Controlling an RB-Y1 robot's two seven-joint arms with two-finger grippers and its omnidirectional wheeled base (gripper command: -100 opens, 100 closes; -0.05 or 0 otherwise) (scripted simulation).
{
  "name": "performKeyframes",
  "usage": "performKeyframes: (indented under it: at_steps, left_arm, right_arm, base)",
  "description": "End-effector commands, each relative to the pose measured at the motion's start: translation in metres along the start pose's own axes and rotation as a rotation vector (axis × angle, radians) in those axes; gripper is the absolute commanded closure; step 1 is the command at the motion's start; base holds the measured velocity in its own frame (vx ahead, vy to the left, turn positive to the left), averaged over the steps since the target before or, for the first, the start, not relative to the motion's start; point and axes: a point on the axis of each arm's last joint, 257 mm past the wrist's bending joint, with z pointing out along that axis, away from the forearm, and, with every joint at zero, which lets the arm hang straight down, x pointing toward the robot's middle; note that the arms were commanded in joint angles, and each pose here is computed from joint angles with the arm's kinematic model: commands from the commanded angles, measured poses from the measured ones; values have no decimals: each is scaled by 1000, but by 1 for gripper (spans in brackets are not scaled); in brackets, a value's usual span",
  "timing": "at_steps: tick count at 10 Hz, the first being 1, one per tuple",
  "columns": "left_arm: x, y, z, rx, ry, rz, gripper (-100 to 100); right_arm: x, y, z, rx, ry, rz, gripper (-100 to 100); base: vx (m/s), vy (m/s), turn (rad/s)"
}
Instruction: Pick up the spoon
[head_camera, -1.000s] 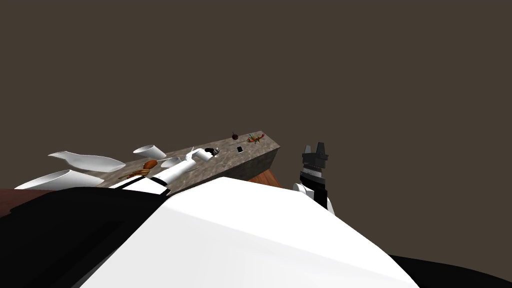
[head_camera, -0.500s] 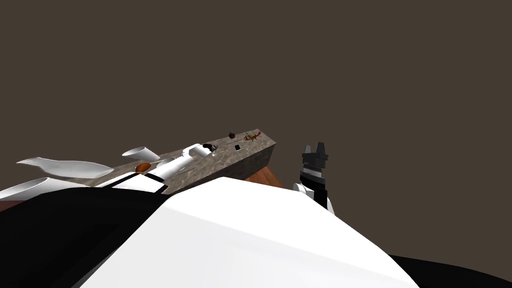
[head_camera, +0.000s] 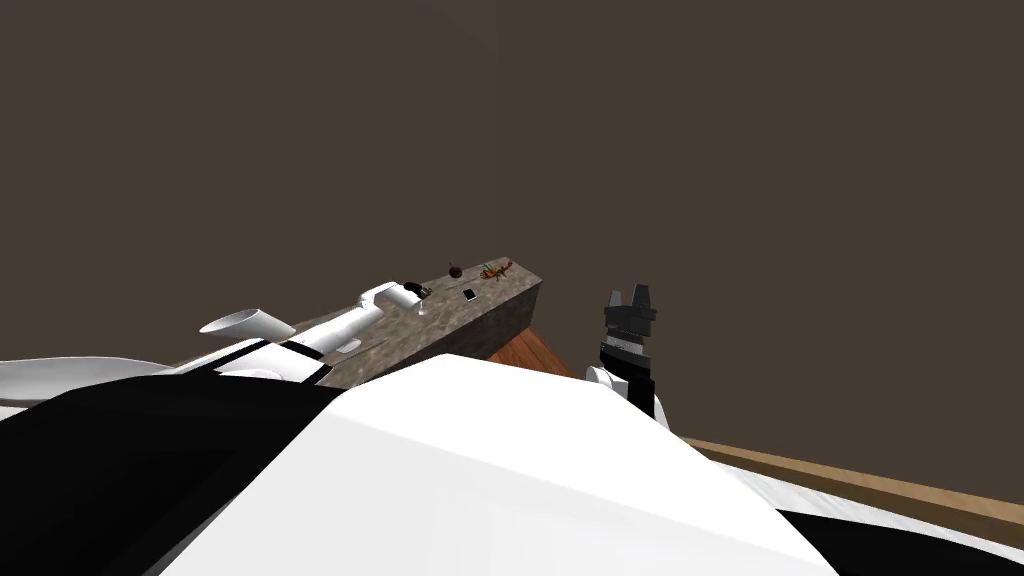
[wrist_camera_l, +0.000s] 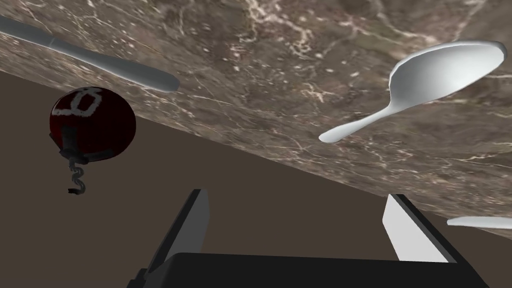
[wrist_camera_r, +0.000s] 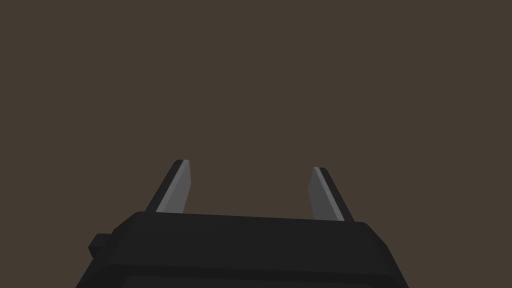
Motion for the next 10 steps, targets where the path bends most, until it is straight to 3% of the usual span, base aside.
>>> performKeyframes:
  at_steps: [1,5,10]
  left_arm:
    - [-4,8,-3,-35,4,-15,-100]
    - [-4,36,-7,-131,37,-42,-100]
    - [8,81,-15,-266,121,-56,-100]
  right_arm:
    - [0,0,0,0,0,0,0]
    - [0,0,0,0,0,0,0]
    - [0,0,0,0,0,0,0]
  base:
    - [-117,80,-265]
    - [-102,96,-295]
    - [-110,98,-286]
